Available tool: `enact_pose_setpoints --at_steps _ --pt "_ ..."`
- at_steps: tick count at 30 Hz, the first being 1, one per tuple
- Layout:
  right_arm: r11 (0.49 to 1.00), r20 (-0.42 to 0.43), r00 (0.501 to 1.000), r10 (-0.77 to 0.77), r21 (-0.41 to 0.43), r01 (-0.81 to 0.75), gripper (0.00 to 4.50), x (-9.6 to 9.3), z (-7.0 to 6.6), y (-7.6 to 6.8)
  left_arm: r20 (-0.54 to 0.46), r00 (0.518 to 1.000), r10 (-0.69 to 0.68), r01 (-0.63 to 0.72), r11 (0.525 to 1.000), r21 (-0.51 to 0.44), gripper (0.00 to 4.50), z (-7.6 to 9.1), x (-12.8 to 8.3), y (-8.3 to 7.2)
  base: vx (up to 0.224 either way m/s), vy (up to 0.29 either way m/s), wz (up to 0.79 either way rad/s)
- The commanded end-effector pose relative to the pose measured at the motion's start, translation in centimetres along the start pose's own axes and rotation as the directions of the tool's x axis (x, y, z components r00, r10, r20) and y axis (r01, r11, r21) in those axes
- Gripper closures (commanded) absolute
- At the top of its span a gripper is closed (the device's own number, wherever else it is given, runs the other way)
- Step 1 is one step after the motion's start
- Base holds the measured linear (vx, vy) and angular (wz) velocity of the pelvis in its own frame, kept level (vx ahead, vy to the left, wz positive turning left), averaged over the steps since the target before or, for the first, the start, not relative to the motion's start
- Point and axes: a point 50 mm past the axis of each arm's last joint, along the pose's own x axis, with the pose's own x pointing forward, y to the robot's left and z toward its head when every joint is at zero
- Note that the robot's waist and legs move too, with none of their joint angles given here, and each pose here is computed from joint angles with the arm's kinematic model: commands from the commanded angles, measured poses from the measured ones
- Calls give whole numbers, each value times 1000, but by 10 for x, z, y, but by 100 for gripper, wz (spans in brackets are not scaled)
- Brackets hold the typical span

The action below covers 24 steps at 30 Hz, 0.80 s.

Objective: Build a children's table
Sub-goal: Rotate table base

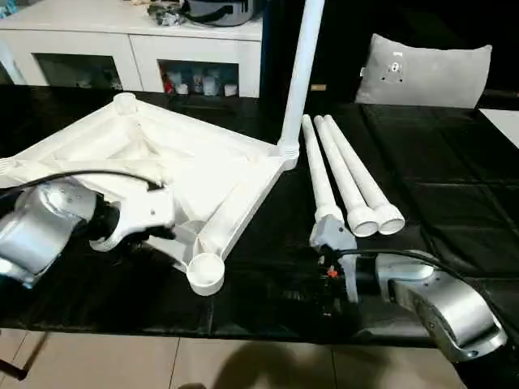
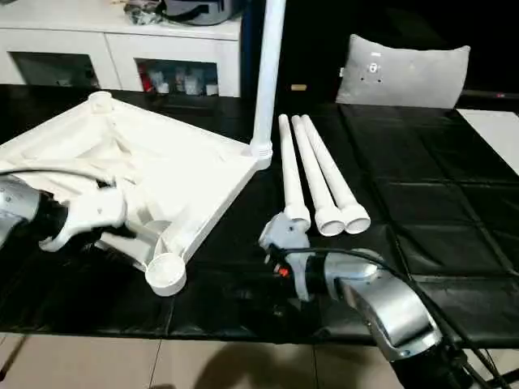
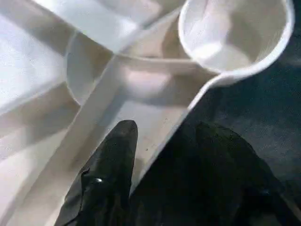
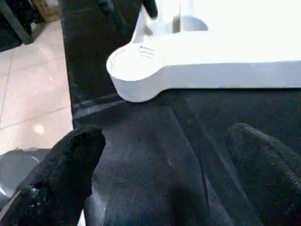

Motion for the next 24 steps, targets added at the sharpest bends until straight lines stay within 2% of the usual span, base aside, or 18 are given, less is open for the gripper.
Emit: enact_pose_setpoints --at_steps 1,2,6,8,10,11,15,17,20,21,24 --pt "1000 3 1000 -7 -28 7 0 0 5 -2 -15 1000 6 -5 999 47 217 4 -1 4 0 0 0" --pt "1000 2 1000 -5 -31 5 0 0 5 -2 -33 999 13 -10 996 91 217 3 6 7 0 0 0" --pt "999 1 1000 -1 -33 1 0 0 4 -1 -28 1000 -6 10 991 135 217 4 15 11 0 0 0" --pt "999 -2 1000 3 -38 -3 0 0 3 0 -46 998 -37 45 983 181 245 0 18 12 0 0 0" --pt "999 -1 1000 12 -37 -12 0 0 3 1 -61 996 -60 71 978 194 252 -2 21 13 0 0 0" --pt "999 -1 1000 24 -34 -24 0 -1 3 2 -67 995 -70 81 978 191 277 -3 21 14 0 0 0" --pt "995 -17 996 89 -34 -89 0 -1 0 10 -85 992 -94 109 975 193 299 -7 21 18 0 0 0" --pt "994 -18 994 104 -35 -104 0 -1 0 12 -74 992 -101 113 974 197 329 -6 21 20 0 0 0" --pt "995 -6 995 97 -29 -98 0 -1 0 12 -47 991 -123 129 976 174 337 -5 21 22 0 0 0" --pt "995 -6 995 97 -30 -97 0 -1 0 12 -41 990 -133 138 977 165 362 -4 21 22 0 0 0" --pt "995 -13 995 95 -34 -95 0 0 -1 11 -23 983 -180 182 977 107 378 -4 20 22 0 0 0"
